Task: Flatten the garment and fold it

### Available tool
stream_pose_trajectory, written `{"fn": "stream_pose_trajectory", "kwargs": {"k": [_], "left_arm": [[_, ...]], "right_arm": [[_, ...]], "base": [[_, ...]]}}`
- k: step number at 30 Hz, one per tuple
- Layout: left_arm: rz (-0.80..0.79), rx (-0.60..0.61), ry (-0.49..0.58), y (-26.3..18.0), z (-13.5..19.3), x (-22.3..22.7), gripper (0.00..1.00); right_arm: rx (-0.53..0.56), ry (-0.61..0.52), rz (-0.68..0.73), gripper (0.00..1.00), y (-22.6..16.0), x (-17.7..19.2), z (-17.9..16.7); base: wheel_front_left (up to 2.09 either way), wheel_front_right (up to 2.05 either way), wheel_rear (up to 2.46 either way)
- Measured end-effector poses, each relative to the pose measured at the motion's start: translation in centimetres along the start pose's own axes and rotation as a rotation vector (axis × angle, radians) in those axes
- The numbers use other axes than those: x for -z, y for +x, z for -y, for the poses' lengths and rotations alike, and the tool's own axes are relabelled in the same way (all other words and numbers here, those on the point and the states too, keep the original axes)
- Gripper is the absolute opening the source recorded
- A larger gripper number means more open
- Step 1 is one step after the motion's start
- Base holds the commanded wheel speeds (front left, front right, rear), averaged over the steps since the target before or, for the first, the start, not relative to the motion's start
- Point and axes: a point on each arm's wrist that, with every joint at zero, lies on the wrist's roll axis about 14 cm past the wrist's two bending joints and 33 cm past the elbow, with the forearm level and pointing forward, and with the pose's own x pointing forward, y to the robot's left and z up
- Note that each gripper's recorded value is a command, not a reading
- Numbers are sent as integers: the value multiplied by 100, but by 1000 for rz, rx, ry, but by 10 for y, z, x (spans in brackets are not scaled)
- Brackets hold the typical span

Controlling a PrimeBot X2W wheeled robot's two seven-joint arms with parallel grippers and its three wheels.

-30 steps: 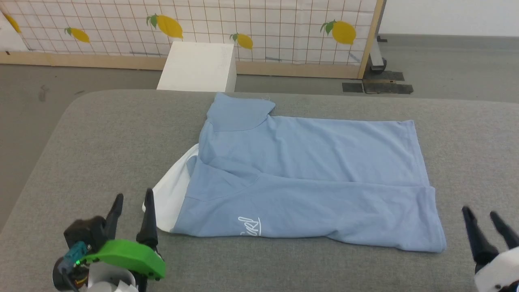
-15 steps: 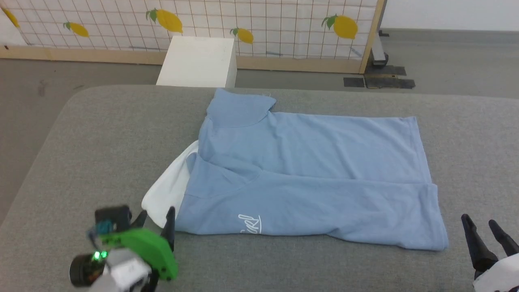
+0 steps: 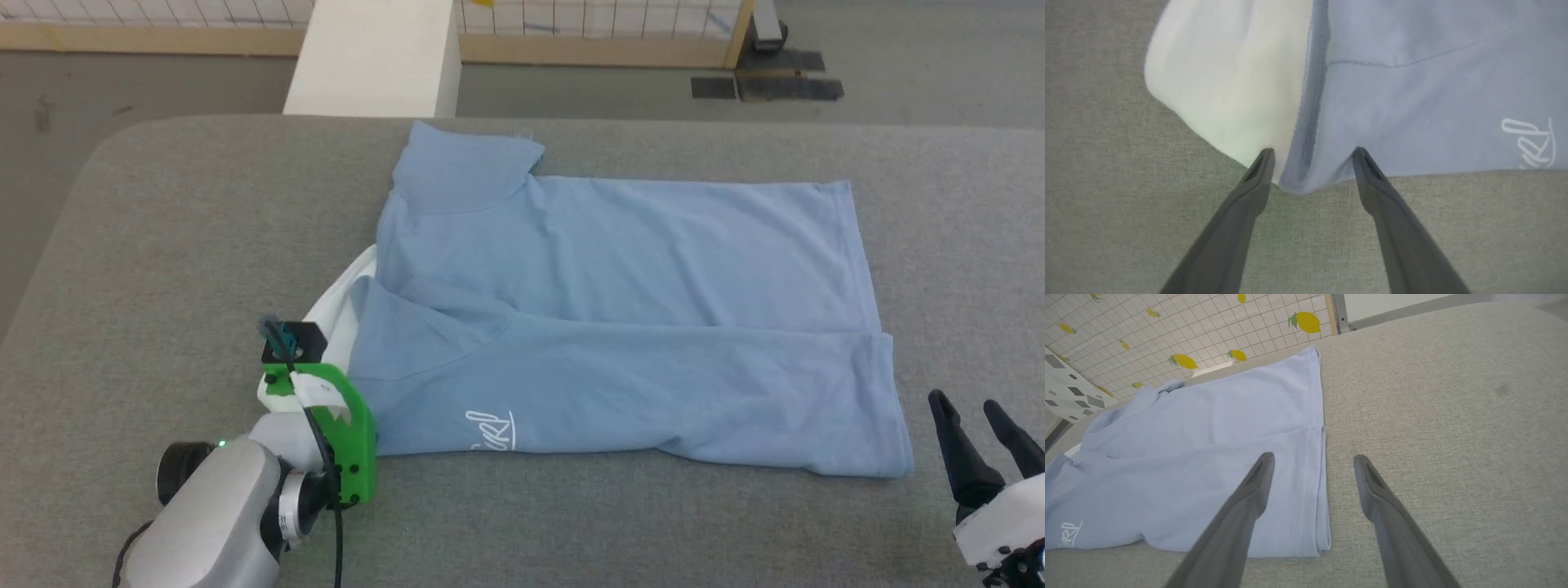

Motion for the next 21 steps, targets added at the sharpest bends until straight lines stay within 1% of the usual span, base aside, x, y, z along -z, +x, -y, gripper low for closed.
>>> {"fn": "stream_pose_trajectory", "kwargs": {"k": [4, 7, 8, 9, 11, 14, 17, 19, 21], "left_arm": [[-97, -25, -2, 14, -6, 17, 100], [-143, -16, -10, 20, -4, 23, 100], [-155, -3, -25, 21, -1, 24, 95], [-163, 4, -31, 22, 0, 24, 40], [-174, 26, -58, 23, 2, 25, 0], [-164, 67, -90, 22, 10, 23, 0], [-128, 77, -113, 19, 11, 20, 0], [-96, 80, -119, 16, 11, 17, 0], [-56, 89, -137, 12, 11, 12, 0]], "right_arm": [[10, 3, -9, 100, 4, 2, 4], [22, 5, -18, 100, 4, 5, 8], [26, 6, -21, 100, 4, 6, 9], [28, 6, -23, 100, 4, 6, 10], [32, 3, -27, 100, 5, 7, 12], [27, -17, -31, 100, 7, 5, 12], [14, -49, -47, 100, 9, 0, 9], [7, -72, -87, 100, 9, 0, 7], [1, -107, -173, 100, 9, 7, 3]], "base": [[0, 0, 0], [0, 0, 0], [0, 0, 0], [0, 0, 0], [0, 0, 0], [0, 0, 0], [0, 0, 0], [0, 0, 0], [0, 0, 0]]}}
